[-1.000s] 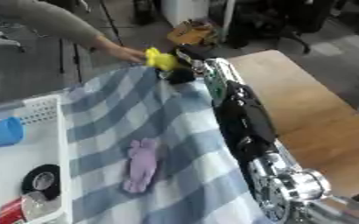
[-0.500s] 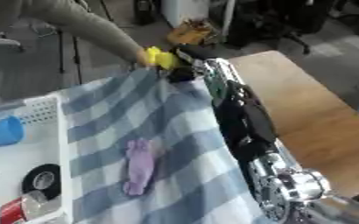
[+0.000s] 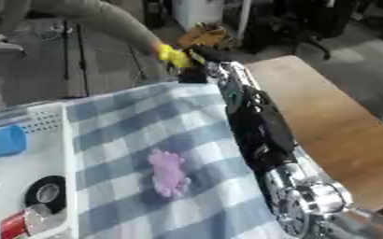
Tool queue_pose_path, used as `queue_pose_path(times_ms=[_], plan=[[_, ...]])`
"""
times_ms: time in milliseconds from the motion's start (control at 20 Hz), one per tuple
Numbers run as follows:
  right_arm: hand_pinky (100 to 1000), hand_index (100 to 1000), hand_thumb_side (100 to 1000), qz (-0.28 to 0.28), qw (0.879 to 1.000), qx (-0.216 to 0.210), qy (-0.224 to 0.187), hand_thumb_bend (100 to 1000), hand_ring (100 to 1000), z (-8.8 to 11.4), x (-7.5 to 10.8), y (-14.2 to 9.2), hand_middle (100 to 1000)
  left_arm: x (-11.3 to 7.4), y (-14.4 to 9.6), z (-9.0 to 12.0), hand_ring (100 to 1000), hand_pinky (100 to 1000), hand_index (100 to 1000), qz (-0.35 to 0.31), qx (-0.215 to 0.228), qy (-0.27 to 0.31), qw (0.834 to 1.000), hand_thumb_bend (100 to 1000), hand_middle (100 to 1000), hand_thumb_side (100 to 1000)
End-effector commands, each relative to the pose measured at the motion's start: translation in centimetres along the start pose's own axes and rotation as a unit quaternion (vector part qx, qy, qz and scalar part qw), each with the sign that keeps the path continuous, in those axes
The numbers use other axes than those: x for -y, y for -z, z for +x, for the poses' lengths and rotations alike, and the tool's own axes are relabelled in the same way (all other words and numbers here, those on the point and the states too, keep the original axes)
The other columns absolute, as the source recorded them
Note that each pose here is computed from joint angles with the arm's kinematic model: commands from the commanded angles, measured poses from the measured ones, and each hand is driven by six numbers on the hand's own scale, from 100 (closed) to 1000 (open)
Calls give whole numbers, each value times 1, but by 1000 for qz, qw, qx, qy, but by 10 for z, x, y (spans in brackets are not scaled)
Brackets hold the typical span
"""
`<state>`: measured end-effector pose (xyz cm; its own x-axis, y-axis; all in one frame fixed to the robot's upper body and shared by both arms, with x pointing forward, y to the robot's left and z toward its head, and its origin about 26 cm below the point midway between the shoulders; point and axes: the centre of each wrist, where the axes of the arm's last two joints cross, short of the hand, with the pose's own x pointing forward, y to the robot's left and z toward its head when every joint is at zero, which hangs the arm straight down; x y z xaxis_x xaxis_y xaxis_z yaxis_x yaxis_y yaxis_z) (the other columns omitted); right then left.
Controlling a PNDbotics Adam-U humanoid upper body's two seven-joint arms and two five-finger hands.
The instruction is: Pick up objects on the table and place them in the box.
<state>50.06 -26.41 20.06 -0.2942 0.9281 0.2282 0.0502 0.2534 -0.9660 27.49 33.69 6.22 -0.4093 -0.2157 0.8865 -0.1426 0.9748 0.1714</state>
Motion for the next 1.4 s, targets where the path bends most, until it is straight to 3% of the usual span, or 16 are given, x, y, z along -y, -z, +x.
queue_pose_path(times_ms=[50, 100, 150, 250, 300, 500, 650, 950, 1050, 1200, 1400], plan=[[433, 695, 553, -18, 998, 50, -30, 100, 509, 17, 21, 8, 598, -8, 6, 8, 644, 509, 710, -4, 15, 14, 1000, 377, 707, 914], [435, 696, 547, -18, 997, 60, -37, 100, 510, 20, 21, 9, 599, -8, 6, 8, 644, 509, 710, -4, 15, 14, 1000, 377, 707, 914], [456, 705, 467, -18, 997, 67, -42, 149, 523, 21, 21, 10, 613, -8, 6, 8, 644, 509, 711, -4, 15, 14, 1000, 377, 707, 914], [456, 705, 467, -22, 991, 107, -74, 149, 523, 36, 24, 14, 613, -8, 6, 8, 644, 509, 711, -4, 15, 13, 1000, 377, 707, 914], [481, 716, 411, -26, 986, 136, -93, 263, 538, 46, 25, 17, 628, -7, 6, 8, 645, 510, 711, -5, 15, 13, 1000, 377, 708, 914], [496, 728, 403, -35, 957, 252, -137, 286, 549, 84, 15, 27, 641, -7, 6, 7, 645, 510, 710, -5, 15, 12, 1000, 377, 708, 913], [497, 729, 404, -35, 944, 293, -144, 287, 550, 99, 7, 31, 643, -6, 6, 7, 645, 510, 710, -6, 15, 11, 1000, 377, 708, 913], [469, 713, 407, -24, 907, 405, -112, 215, 530, 162, -29, 35, 622, -5, 6, 7, 645, 510, 710, -5, 16, 7, 1000, 378, 708, 911], [469, 713, 407, -21, 904, 414, -103, 215, 530, 168, -32, 33, 622, -5, 6, 7, 645, 510, 710, -4, 16, 7, 1000, 378, 708, 911], [451, 701, 425, -9, 888, 452, -82, 160, 518, 193, -48, 29, 609, -4, 6, 7, 642, 510, 710, -6, 16, 4, 1000, 377, 708, 912], [444, 696, 443, 8, 875, 480, -60, 128, 513, 210, -60, 24, 603, -3, 6, 7, 639, 510, 710, -6, 16, 3, 1000, 378, 707, 911]])
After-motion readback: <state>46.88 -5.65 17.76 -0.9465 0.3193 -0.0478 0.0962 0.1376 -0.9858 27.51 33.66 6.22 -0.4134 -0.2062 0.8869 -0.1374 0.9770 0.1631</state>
